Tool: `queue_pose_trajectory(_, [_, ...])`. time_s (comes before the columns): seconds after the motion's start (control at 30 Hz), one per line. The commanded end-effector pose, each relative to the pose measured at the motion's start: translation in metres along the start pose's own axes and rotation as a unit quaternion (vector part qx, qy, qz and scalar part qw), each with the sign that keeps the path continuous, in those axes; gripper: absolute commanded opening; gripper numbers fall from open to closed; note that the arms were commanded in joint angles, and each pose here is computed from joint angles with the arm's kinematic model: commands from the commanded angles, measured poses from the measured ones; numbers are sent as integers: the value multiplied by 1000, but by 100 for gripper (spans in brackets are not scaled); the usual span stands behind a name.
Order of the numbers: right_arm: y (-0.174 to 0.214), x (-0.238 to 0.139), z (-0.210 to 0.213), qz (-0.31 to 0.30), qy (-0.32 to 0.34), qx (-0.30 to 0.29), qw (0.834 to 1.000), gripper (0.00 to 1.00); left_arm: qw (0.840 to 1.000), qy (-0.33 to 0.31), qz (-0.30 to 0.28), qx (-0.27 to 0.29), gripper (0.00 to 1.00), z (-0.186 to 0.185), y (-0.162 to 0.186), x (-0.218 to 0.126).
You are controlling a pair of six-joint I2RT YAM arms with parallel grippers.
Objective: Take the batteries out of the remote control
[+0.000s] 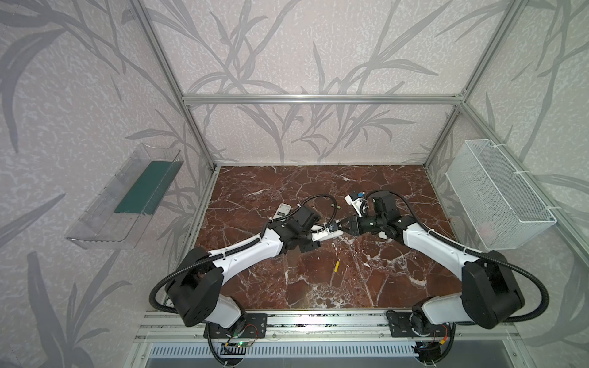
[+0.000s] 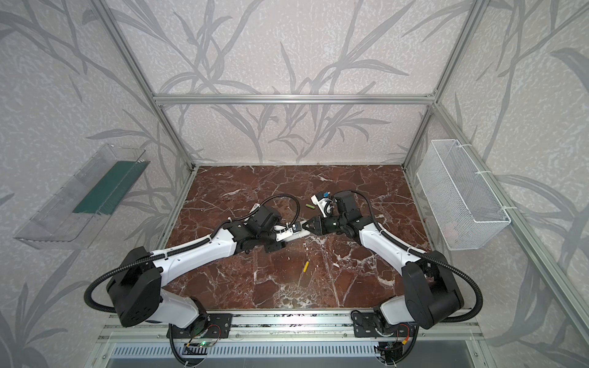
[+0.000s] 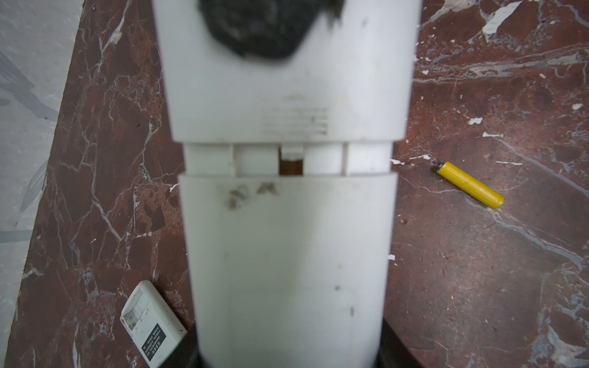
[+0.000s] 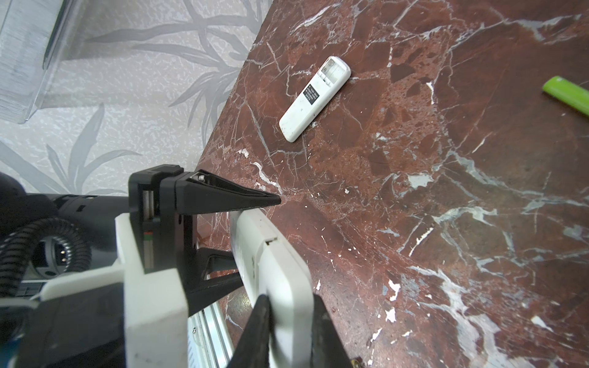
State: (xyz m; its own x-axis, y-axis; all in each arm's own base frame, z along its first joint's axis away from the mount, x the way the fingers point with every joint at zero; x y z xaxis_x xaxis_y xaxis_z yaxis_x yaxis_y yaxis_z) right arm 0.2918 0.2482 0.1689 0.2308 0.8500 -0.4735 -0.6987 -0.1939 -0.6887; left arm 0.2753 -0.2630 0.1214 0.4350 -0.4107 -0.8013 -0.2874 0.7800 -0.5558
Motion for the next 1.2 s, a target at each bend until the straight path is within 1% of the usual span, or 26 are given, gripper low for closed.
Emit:
queue_pose_trajectory(0.0, [-3, -4, -4, -12, 9, -5, 1000, 18, 1000, 6, -10, -9, 3, -1, -5, -11])
queue_pose_trajectory(0.2, [-2, -5, -3, -19, 8, -3, 1000, 22, 1000, 7, -8, -28, 3, 2, -10, -10])
queue_pose_trajectory(0.5, [-5, -12, -4, -29, 28, -8, 999, 20, 999, 12, 2, -40, 3, 1, -9, -6])
queue_pose_trajectory(0.6, [-8, -14, -5, -38, 32, -7, 999, 25, 999, 11, -1, -49, 3, 2, -10, -7])
queue_pose_trajectory(0.73, [-9, -14, -4, -39, 28, -3, 999, 28, 998, 14, -11, -63, 2, 2, -15, -8])
queue_pose_trajectory(0.9, [-7, -12, 0, -39, 13, -1, 999, 33, 997, 18, -17, -72, 2, 2, -20, -7])
queue_pose_trajectory(1.03, [-6, -9, 1, -36, 4, 1, 999, 33, 997, 19, -18, -75, 2, 3, -23, -6])
queue_pose_trajectory(1.1, [-6, -9, 0, -37, 4, 3, 999, 27, 997, 20, -16, -76, 2, 3, -23, -5])
queue_pose_trajectory(1.17, [-6, -9, -3, -40, 16, 3, 999, 25, 997, 23, -12, -76, 2, 2, -22, -4])
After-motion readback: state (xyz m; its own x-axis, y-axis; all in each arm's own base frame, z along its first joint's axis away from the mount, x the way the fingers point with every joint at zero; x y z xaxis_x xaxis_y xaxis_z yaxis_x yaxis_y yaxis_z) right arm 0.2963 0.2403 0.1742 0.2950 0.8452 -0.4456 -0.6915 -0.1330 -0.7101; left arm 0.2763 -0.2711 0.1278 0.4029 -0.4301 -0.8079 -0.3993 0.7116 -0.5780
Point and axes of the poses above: each gripper's point midway between its finger pads, its own x axis out along the fingers, its own z axis along the line the jaws close on, y = z × x, the point moved 1 cm from there along -x, back along the fingers, and after that the axes turned 12 degrees about -x, right-handed, at the moved point
